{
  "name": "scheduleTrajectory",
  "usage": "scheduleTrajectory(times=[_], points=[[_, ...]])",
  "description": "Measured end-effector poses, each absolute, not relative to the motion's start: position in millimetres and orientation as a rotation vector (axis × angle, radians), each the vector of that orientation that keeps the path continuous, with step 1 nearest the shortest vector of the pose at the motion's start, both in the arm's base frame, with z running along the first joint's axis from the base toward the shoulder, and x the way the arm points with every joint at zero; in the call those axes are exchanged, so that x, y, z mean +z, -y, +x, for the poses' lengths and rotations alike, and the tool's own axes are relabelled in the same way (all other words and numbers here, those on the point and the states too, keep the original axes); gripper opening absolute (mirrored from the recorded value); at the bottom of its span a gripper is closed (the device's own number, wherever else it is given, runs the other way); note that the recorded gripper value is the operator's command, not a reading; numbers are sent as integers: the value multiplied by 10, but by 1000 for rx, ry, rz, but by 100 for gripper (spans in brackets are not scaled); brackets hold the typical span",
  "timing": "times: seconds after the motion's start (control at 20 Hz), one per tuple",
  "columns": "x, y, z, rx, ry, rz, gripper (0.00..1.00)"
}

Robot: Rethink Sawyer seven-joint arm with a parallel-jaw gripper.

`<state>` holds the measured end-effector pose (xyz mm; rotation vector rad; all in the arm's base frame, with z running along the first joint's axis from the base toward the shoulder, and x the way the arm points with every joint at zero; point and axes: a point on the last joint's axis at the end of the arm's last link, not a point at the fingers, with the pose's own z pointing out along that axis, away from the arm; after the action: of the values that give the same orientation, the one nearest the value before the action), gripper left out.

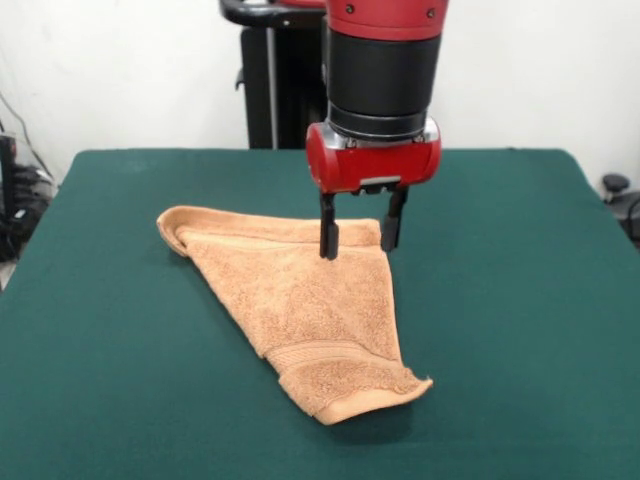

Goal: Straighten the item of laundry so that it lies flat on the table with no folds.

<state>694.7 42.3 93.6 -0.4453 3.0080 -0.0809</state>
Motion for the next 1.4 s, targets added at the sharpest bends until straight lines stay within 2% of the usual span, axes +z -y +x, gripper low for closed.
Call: scheduleTrajectory(times=[0.65, 1.4], points=[[1198, -519, 7404, -129, -2908, -445, 100], [1019, -354, 7344, -135, -2909, -415, 100]])
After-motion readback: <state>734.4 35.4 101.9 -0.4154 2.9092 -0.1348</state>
